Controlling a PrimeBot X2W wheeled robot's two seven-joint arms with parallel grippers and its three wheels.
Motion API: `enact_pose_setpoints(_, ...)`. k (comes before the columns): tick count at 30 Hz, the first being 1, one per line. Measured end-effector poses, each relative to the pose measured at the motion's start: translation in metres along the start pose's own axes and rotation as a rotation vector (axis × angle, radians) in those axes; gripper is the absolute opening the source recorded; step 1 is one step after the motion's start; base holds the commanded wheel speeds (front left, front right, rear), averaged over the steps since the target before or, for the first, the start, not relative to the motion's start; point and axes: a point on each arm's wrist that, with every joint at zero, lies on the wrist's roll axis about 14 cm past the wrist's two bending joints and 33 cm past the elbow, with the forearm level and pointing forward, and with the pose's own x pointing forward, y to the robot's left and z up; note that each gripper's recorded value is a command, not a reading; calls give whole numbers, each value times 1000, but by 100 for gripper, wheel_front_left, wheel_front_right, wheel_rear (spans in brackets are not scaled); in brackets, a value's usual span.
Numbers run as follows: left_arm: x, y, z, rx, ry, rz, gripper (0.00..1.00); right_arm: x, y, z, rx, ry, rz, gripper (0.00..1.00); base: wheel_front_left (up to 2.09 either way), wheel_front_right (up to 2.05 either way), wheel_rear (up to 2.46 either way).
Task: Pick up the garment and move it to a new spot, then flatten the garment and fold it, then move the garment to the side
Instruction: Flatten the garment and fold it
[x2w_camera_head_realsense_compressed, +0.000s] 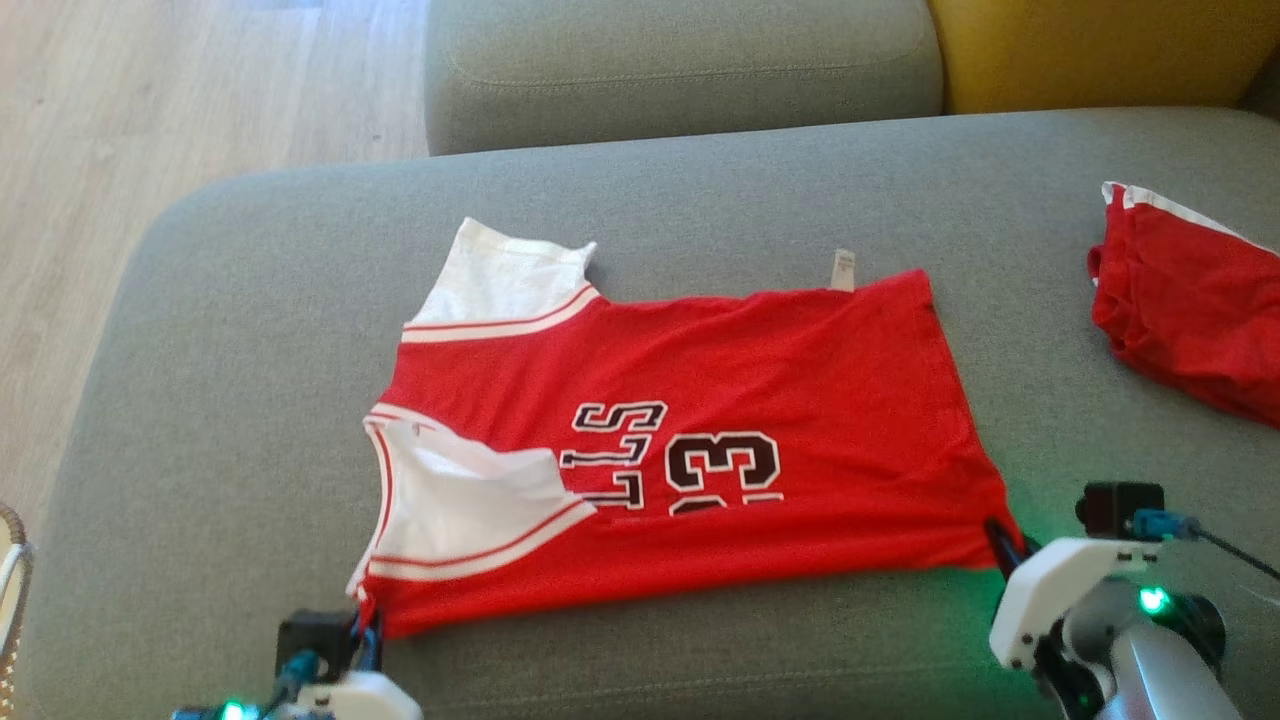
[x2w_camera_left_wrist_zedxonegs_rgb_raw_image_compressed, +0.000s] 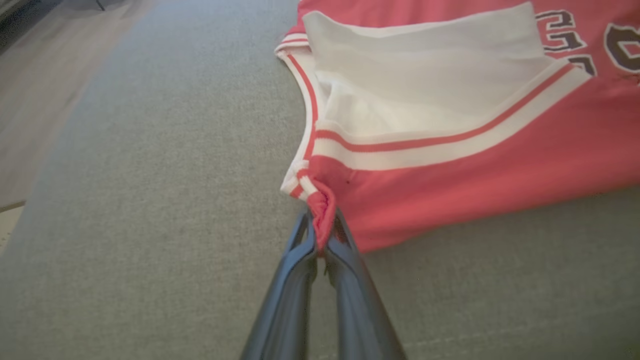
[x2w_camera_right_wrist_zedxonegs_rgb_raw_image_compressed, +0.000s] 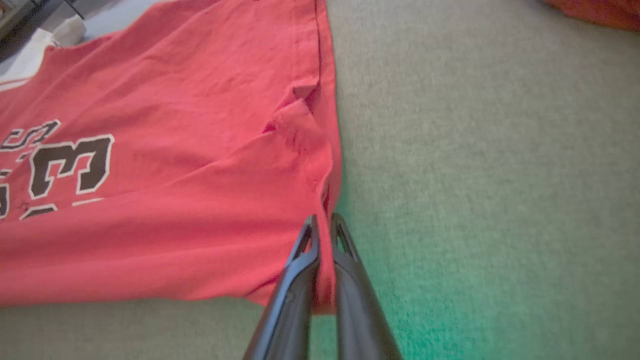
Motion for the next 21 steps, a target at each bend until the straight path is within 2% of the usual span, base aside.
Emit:
enact_pose_setpoints(4,-9,-2,-7,-1,25,-7,0,-12,-3,-12,0,56,-2,0,0,0,0)
enact_pose_setpoints(9,-11,-4,-4,1,29,-14,0,-22,-4,-9,-1,58,-1,0,0,0,0)
enact_pose_setpoints(10,-11,-5,-4,3,31,-17,12,-24,-4,-8,5,57,0,0,0,0,0)
enact_pose_setpoints(11,-11,-5,-4,5,34,-19,42,-26,-4,-7,7,56,0,41,0,0,0)
enact_pose_setpoints(12,-12,-5,-5,8,43,-21,84,-27,-4,-5,12,50,-2,100,0,0,0)
enact_pose_setpoints(13,-13,-5,-8,11,57,-25,98,-29,-6,-3,21,45,-7,100,0,0,0)
enact_pose_setpoints(14,-15,-6,-12,14,76,-29,100,-30,-7,-2,31,45,-10,100,0,0,0)
enact_pose_setpoints(17,-20,-6,-24,17,128,-34,100,-34,-16,7,44,20,-34,100,0,0,0)
enact_pose_setpoints(21,-21,-2,-19,19,113,-23,100,-36,-17,21,58,-27,-33,100,0,0,0)
